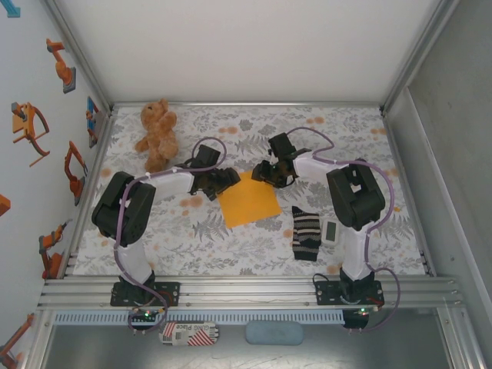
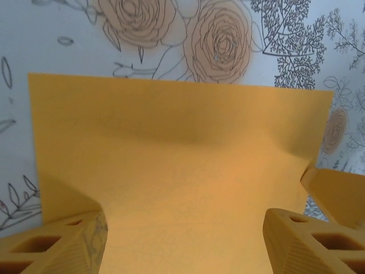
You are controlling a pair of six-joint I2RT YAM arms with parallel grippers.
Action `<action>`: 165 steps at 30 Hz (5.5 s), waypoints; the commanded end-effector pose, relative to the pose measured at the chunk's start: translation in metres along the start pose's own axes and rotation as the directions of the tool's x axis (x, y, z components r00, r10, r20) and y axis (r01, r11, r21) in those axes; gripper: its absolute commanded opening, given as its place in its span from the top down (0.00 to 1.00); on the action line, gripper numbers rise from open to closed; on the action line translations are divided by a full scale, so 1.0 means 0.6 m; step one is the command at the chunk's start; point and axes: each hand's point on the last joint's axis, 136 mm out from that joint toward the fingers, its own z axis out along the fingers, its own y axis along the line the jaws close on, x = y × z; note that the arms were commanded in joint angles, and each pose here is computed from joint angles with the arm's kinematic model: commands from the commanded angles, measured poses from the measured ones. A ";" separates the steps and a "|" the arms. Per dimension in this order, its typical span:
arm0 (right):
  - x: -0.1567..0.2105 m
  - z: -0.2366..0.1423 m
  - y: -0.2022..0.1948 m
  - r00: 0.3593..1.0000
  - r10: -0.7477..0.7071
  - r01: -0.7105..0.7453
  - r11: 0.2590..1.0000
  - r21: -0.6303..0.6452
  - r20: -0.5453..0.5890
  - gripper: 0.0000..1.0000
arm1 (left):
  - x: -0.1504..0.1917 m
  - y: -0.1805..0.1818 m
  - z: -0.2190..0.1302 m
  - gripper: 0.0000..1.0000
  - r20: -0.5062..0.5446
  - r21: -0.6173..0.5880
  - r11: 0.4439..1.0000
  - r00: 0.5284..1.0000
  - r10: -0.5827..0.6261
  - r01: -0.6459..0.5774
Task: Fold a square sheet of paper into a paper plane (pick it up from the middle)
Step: Rotate the square sheet of paper at the center of the table, then first fold in half a square sheet of paper at the center of the table.
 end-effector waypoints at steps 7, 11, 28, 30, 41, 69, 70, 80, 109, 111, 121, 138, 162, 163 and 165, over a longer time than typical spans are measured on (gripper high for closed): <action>0.044 -0.007 -0.031 0.982 0.189 -0.189 0.982 -0.018 0.025 0.49 | -0.006 0.041 0.023 0.17 -0.051 -0.136 0.989 0.998 0.046 -0.052; 0.022 -0.033 -0.015 0.978 0.186 -0.182 0.982 -0.049 0.093 0.49 | -0.022 0.009 0.016 0.14 -0.053 -0.068 0.995 0.996 0.075 -0.079; 0.054 -0.051 -0.011 0.999 0.040 -0.039 0.999 -0.025 0.012 0.67 | 0.026 0.006 -0.034 0.16 -0.106 -0.027 0.997 0.992 0.072 -0.075; 0.059 -0.048 -0.013 1.000 0.031 -0.031 0.999 -0.021 -0.003 0.69 | 0.025 0.019 -0.033 0.16 -0.100 -0.061 0.995 0.992 0.075 -0.081; 0.073 -0.025 -0.037 0.998 0.040 -0.039 0.999 0.025 -0.052 0.64 | 0.020 0.006 -0.015 0.15 -0.112 -0.032 0.995 0.990 0.091 -0.095; 0.084 0.000 -0.064 0.996 0.047 -0.042 0.997 0.070 -0.077 0.60 | 0.032 0.034 0.005 0.12 -0.131 -0.063 0.995 0.989 0.074 -0.083; 0.082 0.001 -0.060 0.996 0.046 -0.041 0.997 0.057 -0.074 0.60 | 0.032 0.037 0.005 0.12 -0.129 -0.069 0.994 0.989 0.073 -0.082; 0.059 0.025 0.005 0.993 0.086 -0.098 0.984 -0.147 -0.084 0.59 | 0.027 0.028 -0.001 0.12 -0.113 -0.019 0.998 0.992 0.057 -0.059; 0.073 0.064 0.041 0.985 0.094 -0.122 0.974 -0.193 -0.147 0.66 | 0.018 0.028 -0.018 0.03 -0.083 0.063 0.993 0.991 0.106 -0.101; 0.073 0.065 0.045 0.984 0.094 -0.123 0.972 -0.201 -0.151 0.66 | 0.019 0.031 -0.015 0.06 -0.093 0.050 0.993 0.989 0.111 -0.107; 0.069 0.059 0.067 0.981 0.104 -0.145 0.955 -0.258 -0.165 0.67 | 0.023 0.048 -0.006 0.22 -0.120 -0.006 0.994 0.987 0.107 -0.108; 0.022 -0.025 0.080 0.996 0.084 -0.087 0.937 -0.338 -0.024 0.64 | -0.009 -0.015 -0.074 0.63 -0.026 0.205 0.961 0.980 0.196 -0.187; -0.041 -0.242 0.255 0.990 0.086 0.047 0.534 -0.844 0.110 0.15 | -0.064 -0.213 -0.307 0.67 0.071 0.764 0.625 0.983 0.166 -0.161; -0.041 -0.245 0.261 0.991 0.084 0.047 0.523 -0.851 0.107 0.15 | -0.065 -0.213 -0.306 0.67 0.066 0.768 0.622 0.984 0.163 -0.155; -0.039 -0.243 0.268 0.992 0.075 0.046 0.517 -0.855 0.099 0.15 | -0.069 -0.213 -0.306 0.67 0.065 0.773 0.617 0.986 0.153 -0.147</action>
